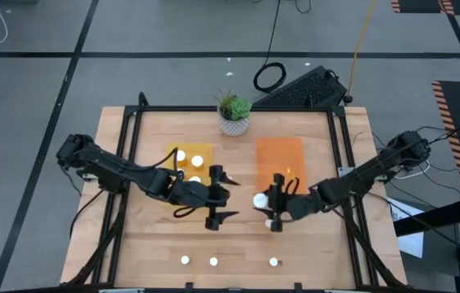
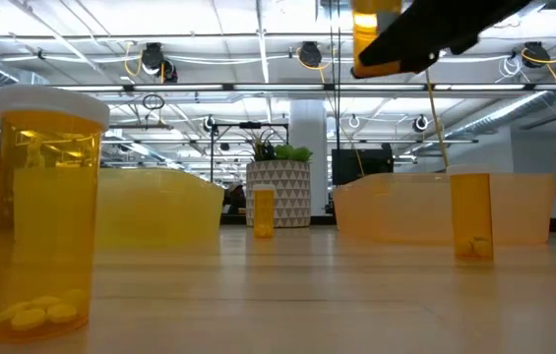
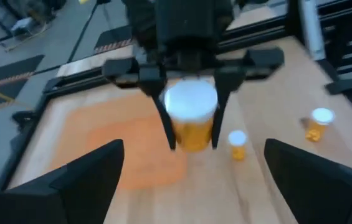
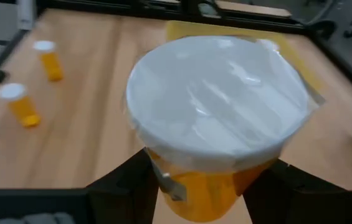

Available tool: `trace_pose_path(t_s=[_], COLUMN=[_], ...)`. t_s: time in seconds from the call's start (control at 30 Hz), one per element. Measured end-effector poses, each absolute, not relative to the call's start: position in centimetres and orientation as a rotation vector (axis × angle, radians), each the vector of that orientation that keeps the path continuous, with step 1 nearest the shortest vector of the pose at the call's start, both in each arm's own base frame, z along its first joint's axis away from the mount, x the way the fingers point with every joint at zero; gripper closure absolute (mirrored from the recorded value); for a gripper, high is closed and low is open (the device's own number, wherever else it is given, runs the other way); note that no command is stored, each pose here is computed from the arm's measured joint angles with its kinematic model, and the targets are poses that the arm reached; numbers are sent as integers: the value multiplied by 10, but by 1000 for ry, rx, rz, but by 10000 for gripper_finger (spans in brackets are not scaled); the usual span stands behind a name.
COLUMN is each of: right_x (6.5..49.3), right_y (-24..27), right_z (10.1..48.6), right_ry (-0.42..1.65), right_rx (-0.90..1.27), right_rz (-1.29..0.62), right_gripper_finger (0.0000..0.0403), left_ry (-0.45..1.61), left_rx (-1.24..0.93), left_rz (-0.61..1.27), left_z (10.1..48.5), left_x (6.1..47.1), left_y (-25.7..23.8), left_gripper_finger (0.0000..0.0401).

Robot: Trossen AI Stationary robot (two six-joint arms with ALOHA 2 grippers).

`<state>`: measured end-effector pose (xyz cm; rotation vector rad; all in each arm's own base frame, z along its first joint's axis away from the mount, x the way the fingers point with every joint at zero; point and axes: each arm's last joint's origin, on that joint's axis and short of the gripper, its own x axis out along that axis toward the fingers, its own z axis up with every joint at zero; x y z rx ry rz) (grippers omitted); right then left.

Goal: Pick and place medicine bottles into bin by pill shape (circle, oval)
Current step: Put the large medicine bottle into the yellow bin

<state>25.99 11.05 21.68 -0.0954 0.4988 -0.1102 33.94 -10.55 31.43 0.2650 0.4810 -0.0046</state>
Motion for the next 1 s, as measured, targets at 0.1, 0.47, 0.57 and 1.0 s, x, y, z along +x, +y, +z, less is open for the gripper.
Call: trace_pose_path(t_s=[0.1, 0.47, 0.57, 1.0], right_x=[265, 272, 271, 271], right_y=[100, 83, 83, 83], right_z=[220, 221, 220, 220], right_ry=[493, 498, 507, 504], right_rx=[-95, -125, -131, -134], right_rz=[-146, -200, -200, -198], right_gripper_finger=[223, 223, 223, 222], left_ry=[544, 667, 660, 624], left_rx=[276, 351, 366, 373], left_rz=[36, 92, 132, 108], left_z=[325, 313, 312, 300], left_x=[347, 383, 388, 405], left_y=[-100, -98, -96, -92], left_gripper_finger=[12, 14, 13, 13])
